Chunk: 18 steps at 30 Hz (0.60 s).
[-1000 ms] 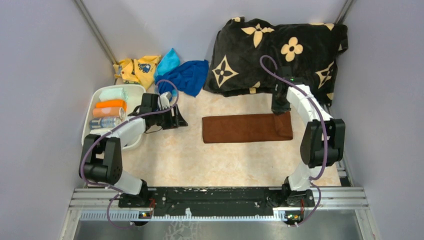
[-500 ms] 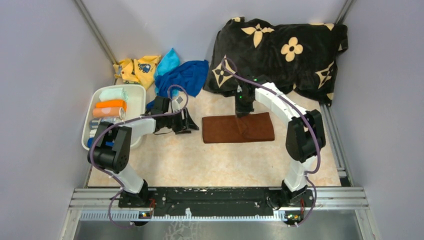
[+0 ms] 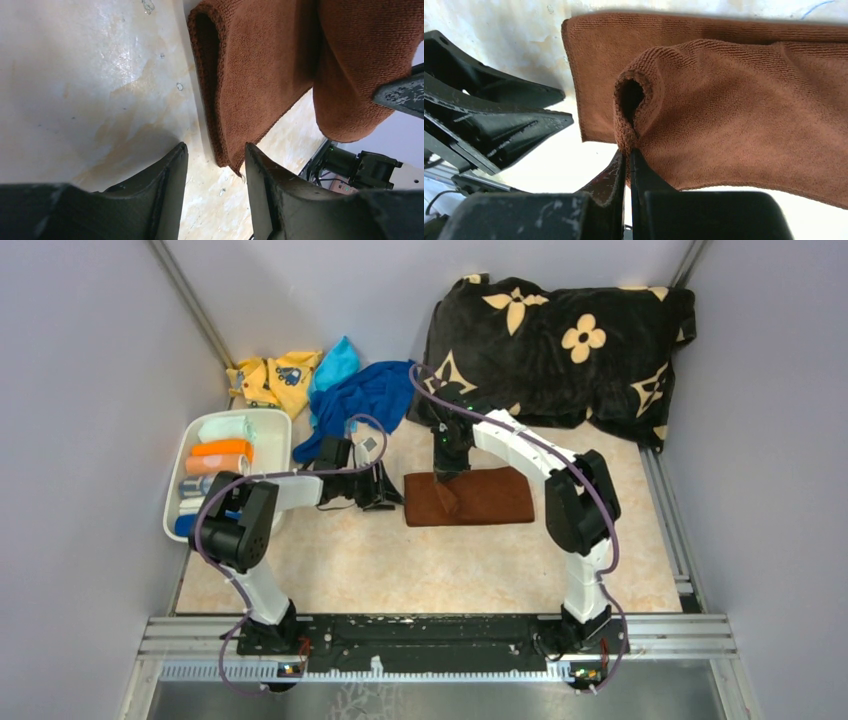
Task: Roll the towels
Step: Fold the towel at the center of the board.
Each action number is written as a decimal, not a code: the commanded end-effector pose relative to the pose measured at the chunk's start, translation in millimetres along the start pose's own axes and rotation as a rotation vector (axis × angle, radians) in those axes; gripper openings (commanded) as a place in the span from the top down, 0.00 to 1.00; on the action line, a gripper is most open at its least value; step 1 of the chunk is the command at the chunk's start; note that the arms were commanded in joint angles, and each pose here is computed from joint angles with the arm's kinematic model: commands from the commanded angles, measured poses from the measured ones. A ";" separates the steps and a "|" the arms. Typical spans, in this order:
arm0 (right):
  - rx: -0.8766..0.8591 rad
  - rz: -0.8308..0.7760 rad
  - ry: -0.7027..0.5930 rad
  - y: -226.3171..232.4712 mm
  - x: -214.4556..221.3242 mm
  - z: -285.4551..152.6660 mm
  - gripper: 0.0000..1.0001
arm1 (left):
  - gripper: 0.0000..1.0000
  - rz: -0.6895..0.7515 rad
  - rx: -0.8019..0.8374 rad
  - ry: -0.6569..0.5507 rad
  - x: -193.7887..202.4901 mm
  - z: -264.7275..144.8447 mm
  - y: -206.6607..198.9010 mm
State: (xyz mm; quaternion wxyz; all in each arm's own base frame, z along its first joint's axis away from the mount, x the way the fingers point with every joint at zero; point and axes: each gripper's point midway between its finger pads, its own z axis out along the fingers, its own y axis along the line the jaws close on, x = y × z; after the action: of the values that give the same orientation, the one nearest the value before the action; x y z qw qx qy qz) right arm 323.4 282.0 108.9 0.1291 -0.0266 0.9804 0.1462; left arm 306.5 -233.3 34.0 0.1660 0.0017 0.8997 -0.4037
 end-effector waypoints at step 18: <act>-0.114 0.106 0.004 47.2 -4.5 51.0 1.00 | 0.81 0.004 0.022 0.054 16.7 19.1 0.6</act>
State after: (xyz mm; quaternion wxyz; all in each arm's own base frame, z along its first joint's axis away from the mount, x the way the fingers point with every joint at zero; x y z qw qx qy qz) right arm 330.0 319.8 69.4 0.1051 0.0169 0.9787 0.1754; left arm 299.6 -245.7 22.1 0.1465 0.0067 0.8995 -0.4117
